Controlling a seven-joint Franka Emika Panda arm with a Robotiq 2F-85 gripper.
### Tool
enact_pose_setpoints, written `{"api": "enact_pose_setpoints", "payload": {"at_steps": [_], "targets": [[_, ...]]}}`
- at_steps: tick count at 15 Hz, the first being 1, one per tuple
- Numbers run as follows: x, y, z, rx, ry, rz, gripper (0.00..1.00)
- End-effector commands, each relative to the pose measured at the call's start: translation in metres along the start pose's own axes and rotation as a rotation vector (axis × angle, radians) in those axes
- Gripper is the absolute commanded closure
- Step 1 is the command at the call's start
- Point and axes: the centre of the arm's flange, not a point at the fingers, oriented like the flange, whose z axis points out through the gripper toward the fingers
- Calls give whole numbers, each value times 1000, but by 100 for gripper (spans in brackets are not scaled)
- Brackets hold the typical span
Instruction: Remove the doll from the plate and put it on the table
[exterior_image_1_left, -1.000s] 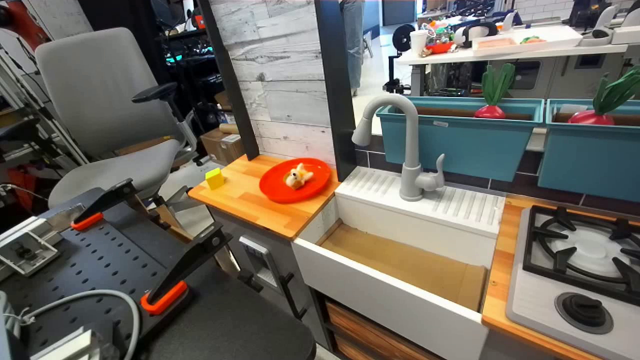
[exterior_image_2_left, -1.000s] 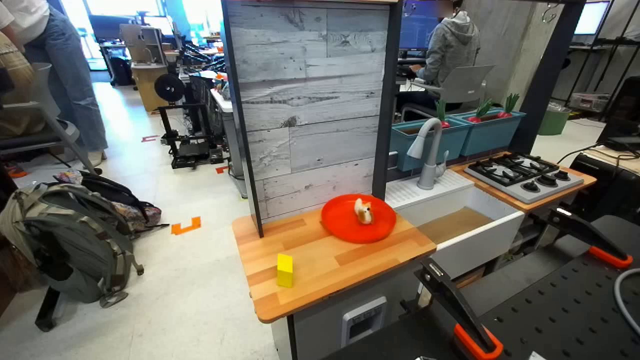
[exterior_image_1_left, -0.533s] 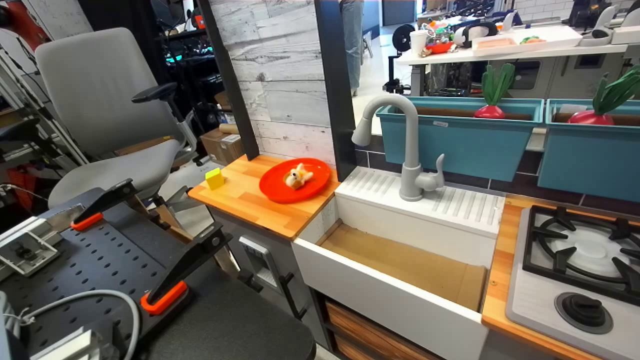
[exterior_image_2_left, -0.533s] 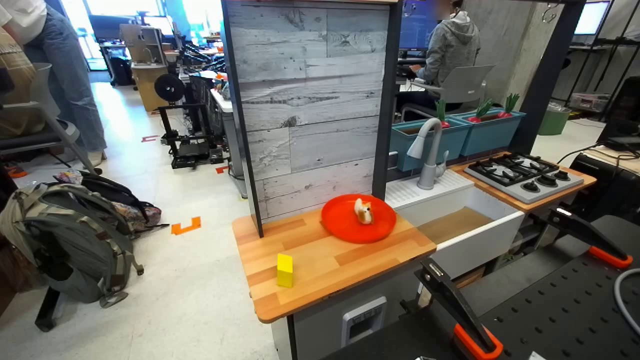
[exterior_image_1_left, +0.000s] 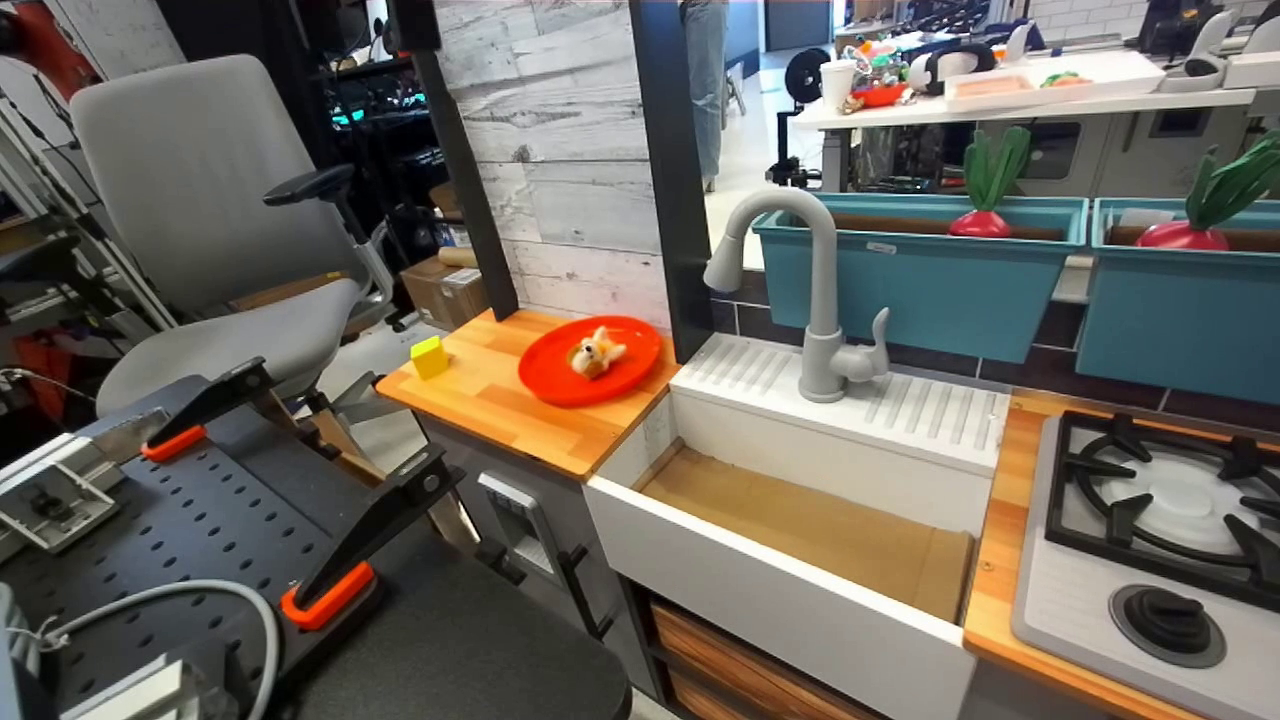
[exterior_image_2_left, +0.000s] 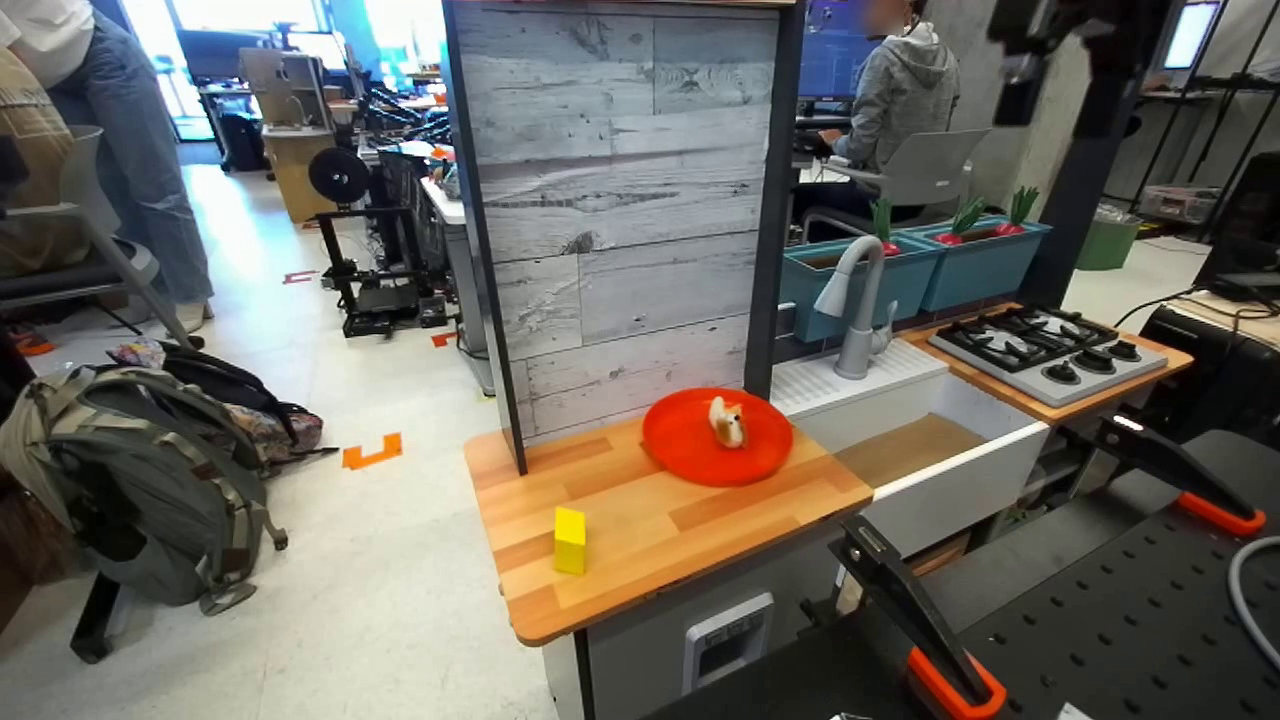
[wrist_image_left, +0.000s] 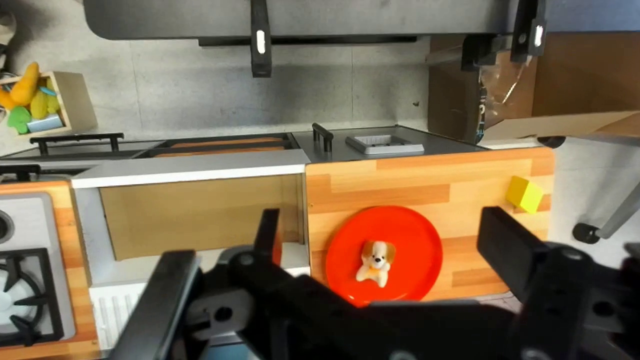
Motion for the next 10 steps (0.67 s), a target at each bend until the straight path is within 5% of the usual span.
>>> {"api": "enact_pose_setpoints", "payload": {"at_steps": [1,10], "targets": [[75,-24,59,-4,-11,11,0],[197,-52,216,19,-55,120,0]]}}
